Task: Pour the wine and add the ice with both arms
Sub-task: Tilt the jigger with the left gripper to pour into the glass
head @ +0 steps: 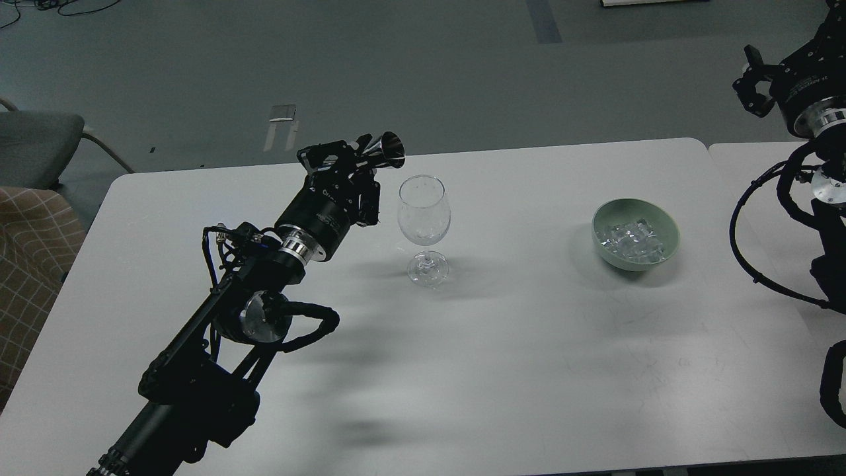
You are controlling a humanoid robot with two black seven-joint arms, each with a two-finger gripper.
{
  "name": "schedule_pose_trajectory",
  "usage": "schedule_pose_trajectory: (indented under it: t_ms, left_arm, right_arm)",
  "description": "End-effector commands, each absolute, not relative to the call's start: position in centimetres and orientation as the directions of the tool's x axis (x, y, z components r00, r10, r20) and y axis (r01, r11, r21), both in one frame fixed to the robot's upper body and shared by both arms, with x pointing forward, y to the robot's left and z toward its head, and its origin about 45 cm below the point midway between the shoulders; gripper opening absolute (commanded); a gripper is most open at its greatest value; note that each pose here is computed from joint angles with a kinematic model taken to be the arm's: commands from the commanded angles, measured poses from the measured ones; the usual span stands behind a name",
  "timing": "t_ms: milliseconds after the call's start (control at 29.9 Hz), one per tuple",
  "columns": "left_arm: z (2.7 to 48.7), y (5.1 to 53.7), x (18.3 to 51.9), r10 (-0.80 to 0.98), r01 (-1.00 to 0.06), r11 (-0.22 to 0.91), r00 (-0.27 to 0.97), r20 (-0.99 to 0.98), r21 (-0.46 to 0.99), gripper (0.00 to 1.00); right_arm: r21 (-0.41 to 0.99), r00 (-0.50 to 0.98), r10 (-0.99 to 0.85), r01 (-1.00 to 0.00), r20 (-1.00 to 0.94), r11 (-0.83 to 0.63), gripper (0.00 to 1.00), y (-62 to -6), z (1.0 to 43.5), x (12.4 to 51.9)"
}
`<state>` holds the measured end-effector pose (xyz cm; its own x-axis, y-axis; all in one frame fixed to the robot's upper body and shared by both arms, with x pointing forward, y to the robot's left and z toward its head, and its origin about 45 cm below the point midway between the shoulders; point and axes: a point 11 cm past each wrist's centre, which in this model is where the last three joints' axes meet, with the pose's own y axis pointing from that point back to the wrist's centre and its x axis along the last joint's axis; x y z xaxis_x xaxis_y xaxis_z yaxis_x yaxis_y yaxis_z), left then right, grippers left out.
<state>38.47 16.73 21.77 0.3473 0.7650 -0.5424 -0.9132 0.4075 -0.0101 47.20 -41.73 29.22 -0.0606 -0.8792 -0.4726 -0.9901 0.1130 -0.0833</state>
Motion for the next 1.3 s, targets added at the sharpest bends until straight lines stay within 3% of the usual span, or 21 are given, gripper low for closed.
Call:
schedule_pose_trajectory:
  t_ms: [0, 1037, 1271]
  left_arm:
    - [22.2, 16.7, 38.7, 0.767, -0.912, 0.409, 0.355, -0.534, -0.019, 0.06]
    - [22.6, 16.2, 38.6, 0.840, -0.886, 0.462, 0.452, -0.299, -0.041, 0.06]
    - [23.0, 17.3, 39.0, 0.856, -0.863, 0.505, 0.502, -0.120, -0.006, 0.06]
  right_arm:
    - [-0.083, -0.060, -0.879, -0.990, -0.473, 0.113, 1.00, -41.7, 29.2, 47.2]
    - [-0.095, -0.054, -0.881, -0.989, -0.470, 0.112, 1.00, -41.9, 29.8, 47.3]
    - [-0.093, -0.063, -0.884, -0.988, -0.464, 0.120, 1.00, -42.6, 29.7, 47.0]
